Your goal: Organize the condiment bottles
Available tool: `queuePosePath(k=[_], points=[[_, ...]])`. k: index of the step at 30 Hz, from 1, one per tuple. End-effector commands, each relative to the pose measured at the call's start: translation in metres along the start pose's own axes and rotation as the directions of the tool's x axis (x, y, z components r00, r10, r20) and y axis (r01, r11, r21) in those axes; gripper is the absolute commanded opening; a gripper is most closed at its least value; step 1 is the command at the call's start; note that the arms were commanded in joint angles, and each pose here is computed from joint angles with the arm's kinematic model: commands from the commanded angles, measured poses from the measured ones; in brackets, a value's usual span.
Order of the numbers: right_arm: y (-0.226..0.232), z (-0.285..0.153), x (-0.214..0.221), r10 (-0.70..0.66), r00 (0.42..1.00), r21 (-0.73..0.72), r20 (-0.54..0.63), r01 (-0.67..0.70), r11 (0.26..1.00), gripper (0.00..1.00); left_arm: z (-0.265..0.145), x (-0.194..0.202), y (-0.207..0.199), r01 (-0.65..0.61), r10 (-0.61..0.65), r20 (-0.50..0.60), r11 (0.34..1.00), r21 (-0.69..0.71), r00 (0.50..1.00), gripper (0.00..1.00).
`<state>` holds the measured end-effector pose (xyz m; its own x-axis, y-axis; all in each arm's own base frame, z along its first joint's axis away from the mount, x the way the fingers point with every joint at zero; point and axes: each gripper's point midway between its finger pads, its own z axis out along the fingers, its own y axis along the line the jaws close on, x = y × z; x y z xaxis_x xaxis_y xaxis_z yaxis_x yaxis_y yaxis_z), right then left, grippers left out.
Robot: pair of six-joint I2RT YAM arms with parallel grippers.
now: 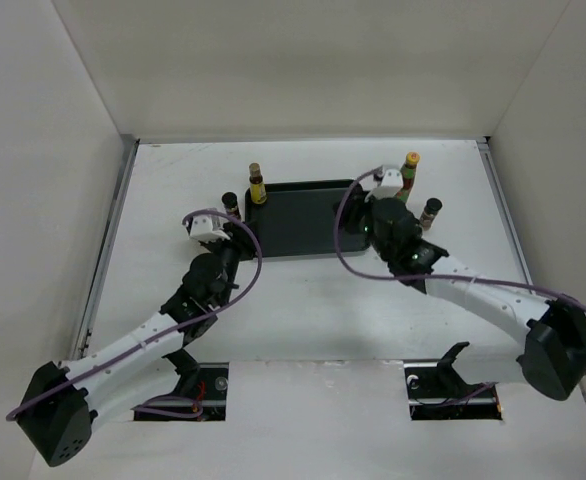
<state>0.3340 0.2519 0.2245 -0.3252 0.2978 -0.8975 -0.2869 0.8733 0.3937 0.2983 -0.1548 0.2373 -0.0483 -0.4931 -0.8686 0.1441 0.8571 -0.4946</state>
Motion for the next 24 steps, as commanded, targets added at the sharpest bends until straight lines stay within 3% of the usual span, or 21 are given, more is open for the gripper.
queuePosePath(k=[1,4,7,13,19,22,24], points=[[-0.068,0.016,-0.034,-0.115,0.993,0.298,-0.007,0.112,0.948,0.48,-0.009,0.009,-0.005,0.091,-0.093,0.021,0.994,0.055,0.995,0.34],[-0.110,0.030,-0.055,-0.145,0.989,0.433,-0.036,0.146,0.890,0.65,-0.013,0.021,-0.002,0.113,-0.114,0.004,0.990,0.080,0.993,0.45],[-0.140,0.042,-0.069,-0.144,0.988,0.504,-0.057,0.153,0.850,0.74,-0.015,0.027,0.003,0.122,-0.124,0.014,0.988,0.098,0.992,0.53],[-0.172,0.069,-0.068,-0.123,0.984,0.546,-0.127,0.172,0.820,0.75,-0.016,0.036,0.015,0.114,-0.116,0.009,0.987,0.109,0.993,0.58],[-0.185,0.086,-0.059,-0.102,0.983,0.551,-0.152,0.170,0.817,0.65,-0.013,0.044,0.022,0.113,-0.113,-0.004,0.989,0.092,0.994,0.61],[-0.187,0.093,-0.055,-0.104,0.982,0.554,-0.160,0.177,0.813,0.51,-0.011,0.050,0.022,0.110,-0.109,-0.018,0.990,0.091,0.994,0.61],[-0.189,0.094,-0.059,-0.109,0.983,0.565,-0.145,0.173,0.807,0.36,-0.009,0.053,0.024,0.107,-0.105,-0.021,0.991,0.084,0.994,0.61]])
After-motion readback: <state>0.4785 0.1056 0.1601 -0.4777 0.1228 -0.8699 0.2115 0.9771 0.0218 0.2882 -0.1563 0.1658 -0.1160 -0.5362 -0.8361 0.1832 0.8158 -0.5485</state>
